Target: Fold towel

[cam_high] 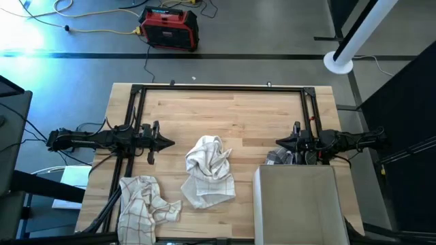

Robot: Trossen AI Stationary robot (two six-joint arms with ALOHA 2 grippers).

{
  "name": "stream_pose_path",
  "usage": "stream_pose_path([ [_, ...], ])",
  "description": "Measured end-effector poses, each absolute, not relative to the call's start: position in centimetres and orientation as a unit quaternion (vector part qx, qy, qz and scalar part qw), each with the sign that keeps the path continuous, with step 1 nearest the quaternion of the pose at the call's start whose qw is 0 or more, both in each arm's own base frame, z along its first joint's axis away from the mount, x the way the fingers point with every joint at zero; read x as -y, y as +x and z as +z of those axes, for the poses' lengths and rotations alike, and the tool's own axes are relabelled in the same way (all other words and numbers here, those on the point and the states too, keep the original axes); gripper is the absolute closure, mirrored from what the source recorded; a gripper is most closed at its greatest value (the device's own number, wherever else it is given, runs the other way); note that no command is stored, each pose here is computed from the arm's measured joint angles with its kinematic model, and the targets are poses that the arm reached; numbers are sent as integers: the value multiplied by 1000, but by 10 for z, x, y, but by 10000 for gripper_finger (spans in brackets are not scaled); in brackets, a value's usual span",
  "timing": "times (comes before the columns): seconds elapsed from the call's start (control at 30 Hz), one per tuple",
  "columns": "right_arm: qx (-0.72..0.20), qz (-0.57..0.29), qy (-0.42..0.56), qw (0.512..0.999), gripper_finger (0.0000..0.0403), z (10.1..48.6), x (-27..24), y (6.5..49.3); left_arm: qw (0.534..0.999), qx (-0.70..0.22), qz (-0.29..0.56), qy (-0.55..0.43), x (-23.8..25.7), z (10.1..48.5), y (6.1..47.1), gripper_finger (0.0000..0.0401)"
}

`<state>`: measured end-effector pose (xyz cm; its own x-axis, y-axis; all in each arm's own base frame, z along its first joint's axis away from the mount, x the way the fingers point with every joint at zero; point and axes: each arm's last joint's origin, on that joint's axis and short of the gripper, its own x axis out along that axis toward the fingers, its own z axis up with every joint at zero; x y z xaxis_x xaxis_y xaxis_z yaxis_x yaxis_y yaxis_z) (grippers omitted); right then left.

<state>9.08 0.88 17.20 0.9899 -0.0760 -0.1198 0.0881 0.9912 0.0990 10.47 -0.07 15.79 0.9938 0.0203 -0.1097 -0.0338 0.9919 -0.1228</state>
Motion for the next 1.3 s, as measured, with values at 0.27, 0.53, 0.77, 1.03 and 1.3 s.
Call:
stream_pose_path([
  [0.27, -58, -40, 36, 997, 403, 172, -9, 91, 996, -54, 14, -62, 1, 158, 105, 401],
  [0.53, -62, -36, -47, 996, 403, 172, -9, 91, 998, -25, 14, -62, 1, 163, 105, 401],
  [0.77, -3, -70, -37, 997, 403, 187, -7, 90, 997, -16, 8, -72, 1, 169, 105, 401],
  [1.03, 110, -85, 0, 990, 403, 288, 1, 52, 999, 33, 8, -27, 1, 241, 90, 401],
  [1.3, 8, -54, 67, 996, 403, 389, 2, 37, 998, 56, 19, -6, 0, 344, 78, 401],
])
